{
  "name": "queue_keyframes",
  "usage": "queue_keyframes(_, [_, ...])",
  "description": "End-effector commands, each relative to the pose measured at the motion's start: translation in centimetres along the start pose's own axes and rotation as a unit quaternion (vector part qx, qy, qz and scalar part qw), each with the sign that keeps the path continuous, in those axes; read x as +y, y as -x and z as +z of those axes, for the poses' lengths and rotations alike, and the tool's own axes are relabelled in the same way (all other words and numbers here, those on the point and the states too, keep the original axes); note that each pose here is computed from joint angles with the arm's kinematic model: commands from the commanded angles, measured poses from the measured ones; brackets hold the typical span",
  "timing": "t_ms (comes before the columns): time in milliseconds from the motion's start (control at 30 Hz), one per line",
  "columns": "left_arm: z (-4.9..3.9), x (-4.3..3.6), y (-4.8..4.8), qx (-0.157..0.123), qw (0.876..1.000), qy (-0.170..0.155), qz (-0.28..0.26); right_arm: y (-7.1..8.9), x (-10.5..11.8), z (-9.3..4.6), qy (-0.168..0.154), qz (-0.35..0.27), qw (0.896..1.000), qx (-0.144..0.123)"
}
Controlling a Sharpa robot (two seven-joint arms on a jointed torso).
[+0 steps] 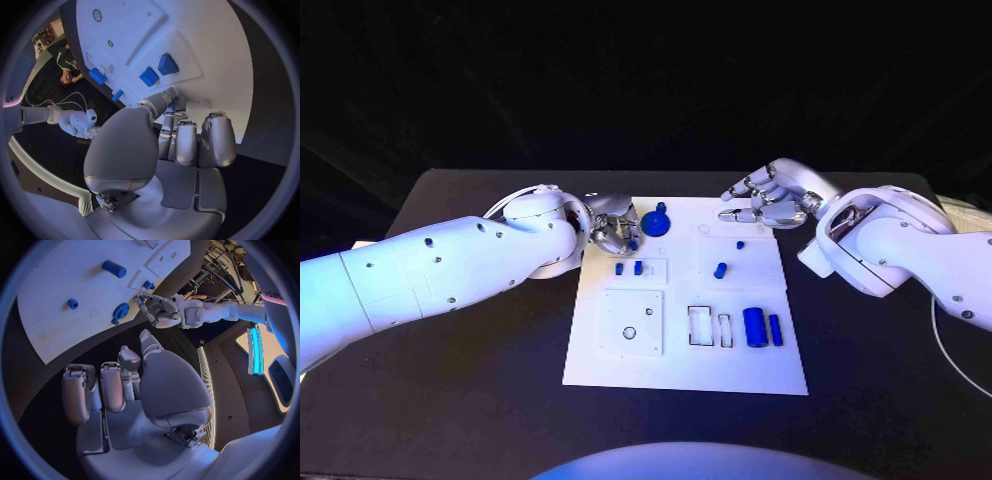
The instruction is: Assemble the parts on the task board
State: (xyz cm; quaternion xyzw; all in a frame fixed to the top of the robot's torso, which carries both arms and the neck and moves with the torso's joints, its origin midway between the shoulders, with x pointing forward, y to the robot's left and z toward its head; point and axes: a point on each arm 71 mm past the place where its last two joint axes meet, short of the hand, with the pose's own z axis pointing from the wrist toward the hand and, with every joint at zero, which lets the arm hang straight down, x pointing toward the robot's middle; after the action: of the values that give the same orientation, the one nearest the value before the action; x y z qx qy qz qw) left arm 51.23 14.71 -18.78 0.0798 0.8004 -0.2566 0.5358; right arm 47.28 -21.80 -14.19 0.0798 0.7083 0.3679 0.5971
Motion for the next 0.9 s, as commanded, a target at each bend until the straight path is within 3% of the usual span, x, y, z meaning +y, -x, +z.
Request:
queue_keyframes(33, [0.03,-0.2,-0.12,0.003,1.0,-0.008,-0.005,-0.1,0.0,0.0,0.001,-0.002,1.0,0.007])
queue_keyframes(700, [-0.2,0.74,0.02,0.0,1.0,0.013,-0.02,0.0,-0.2,0.0,-0.003,-0.004,1.0,0.003])
queue_keyframes(833, [-0.67,1.43,0.15,0.0,0.999,0.019,-0.027,0.1,-0.6,0.0,-0.007,-0.006,1.0,0.002])
queue_keyframes(900, [-1.15,2.13,0.34,0.0,0.999,0.024,-0.037,0.2,-0.8,0.1,-0.01,-0.011,1.0,0.0])
